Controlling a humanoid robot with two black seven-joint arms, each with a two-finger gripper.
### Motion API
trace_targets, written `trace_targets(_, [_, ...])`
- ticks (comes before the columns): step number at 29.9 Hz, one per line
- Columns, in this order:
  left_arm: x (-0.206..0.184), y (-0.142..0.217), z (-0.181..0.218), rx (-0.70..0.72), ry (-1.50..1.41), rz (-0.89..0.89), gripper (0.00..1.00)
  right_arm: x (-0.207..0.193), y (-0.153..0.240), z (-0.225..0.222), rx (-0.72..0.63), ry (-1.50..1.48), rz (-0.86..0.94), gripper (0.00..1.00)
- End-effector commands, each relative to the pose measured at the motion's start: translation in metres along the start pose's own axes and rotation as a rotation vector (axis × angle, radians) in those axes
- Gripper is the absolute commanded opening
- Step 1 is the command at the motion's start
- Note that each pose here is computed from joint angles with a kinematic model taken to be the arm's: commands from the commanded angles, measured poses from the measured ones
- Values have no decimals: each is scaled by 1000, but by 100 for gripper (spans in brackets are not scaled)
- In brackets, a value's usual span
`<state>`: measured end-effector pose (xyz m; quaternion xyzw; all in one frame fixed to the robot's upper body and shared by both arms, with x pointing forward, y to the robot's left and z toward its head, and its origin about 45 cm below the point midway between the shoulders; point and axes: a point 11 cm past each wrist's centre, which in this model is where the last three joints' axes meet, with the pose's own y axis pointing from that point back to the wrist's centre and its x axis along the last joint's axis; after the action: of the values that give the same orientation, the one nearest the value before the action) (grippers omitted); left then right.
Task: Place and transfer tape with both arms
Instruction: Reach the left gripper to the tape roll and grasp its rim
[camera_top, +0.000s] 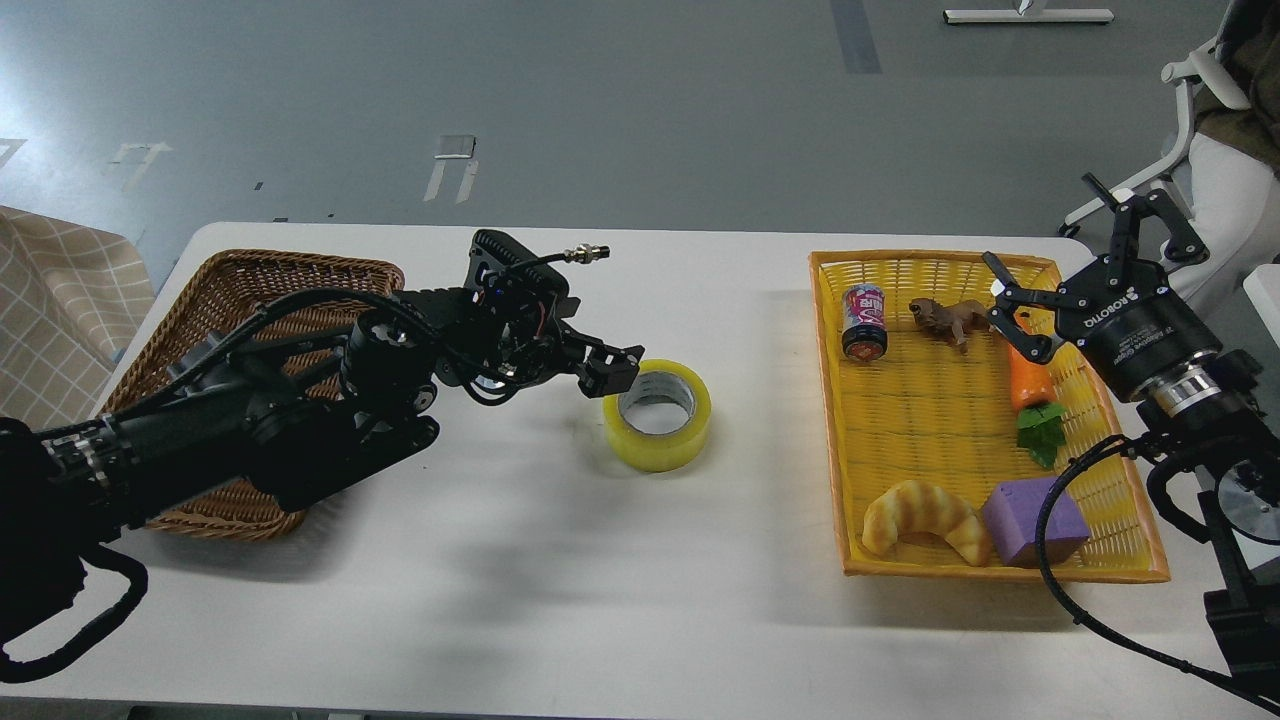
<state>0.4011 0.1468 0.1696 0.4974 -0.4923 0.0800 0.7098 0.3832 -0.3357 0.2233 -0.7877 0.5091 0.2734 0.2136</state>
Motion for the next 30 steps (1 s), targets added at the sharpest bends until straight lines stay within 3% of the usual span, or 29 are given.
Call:
trace_targets(1, [-1, -9, 7, -5, 12, -9, 98, 1, 0, 0, -1, -1, 4, 100])
trace_targets(9, [-6, -13, 14, -7, 22, -26, 97, 3, 1, 2, -5, -3, 9, 100])
trace_targets(12, [-10, -14, 14, -5, 28, -31, 88, 4, 2, 3, -5, -7, 12, 100])
trace_targets(27, [-26, -20, 9, 16, 52, -66, 81, 3, 2, 5, -6, -11, 10, 100])
trace_targets(30, [-30, -20, 8, 22, 58, -74, 74, 3, 2, 6, -7, -11, 11, 100])
